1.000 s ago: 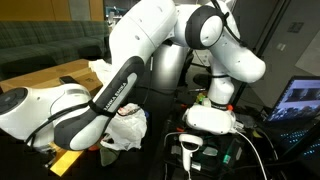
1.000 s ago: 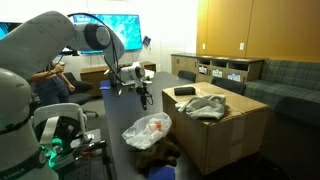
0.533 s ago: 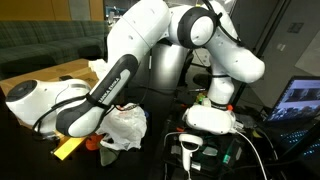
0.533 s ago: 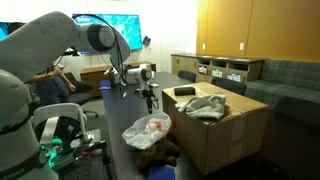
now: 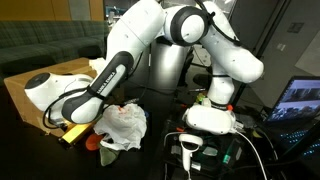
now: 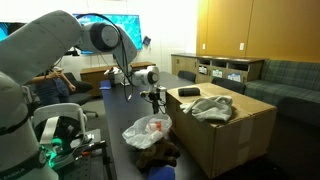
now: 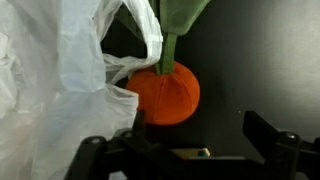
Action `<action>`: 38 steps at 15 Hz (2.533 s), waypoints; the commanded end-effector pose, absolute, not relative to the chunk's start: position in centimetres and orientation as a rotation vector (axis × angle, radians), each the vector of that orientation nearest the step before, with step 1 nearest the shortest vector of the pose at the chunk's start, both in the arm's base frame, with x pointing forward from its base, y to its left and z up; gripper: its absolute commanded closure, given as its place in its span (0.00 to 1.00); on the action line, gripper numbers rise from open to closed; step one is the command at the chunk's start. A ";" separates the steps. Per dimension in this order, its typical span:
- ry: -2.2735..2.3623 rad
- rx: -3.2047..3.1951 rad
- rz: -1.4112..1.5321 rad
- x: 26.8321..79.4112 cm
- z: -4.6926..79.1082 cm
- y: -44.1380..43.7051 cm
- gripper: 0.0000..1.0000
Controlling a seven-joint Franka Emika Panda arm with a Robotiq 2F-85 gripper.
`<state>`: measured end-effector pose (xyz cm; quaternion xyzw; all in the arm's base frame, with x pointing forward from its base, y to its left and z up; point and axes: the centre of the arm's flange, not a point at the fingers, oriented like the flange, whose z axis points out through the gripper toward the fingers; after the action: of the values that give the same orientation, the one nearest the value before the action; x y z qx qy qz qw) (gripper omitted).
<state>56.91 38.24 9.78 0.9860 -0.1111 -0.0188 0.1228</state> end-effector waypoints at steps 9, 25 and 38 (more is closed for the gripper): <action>-0.270 2.932 -0.135 56.3 9.1 36.8 0.00; -0.153 2.848 -0.034 51.8 3.3 38.6 0.00; -0.063 2.940 -0.043 52.9 3.7 39.3 0.49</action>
<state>52.26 40.12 3.45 0.9930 -0.0242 -0.0118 0.1150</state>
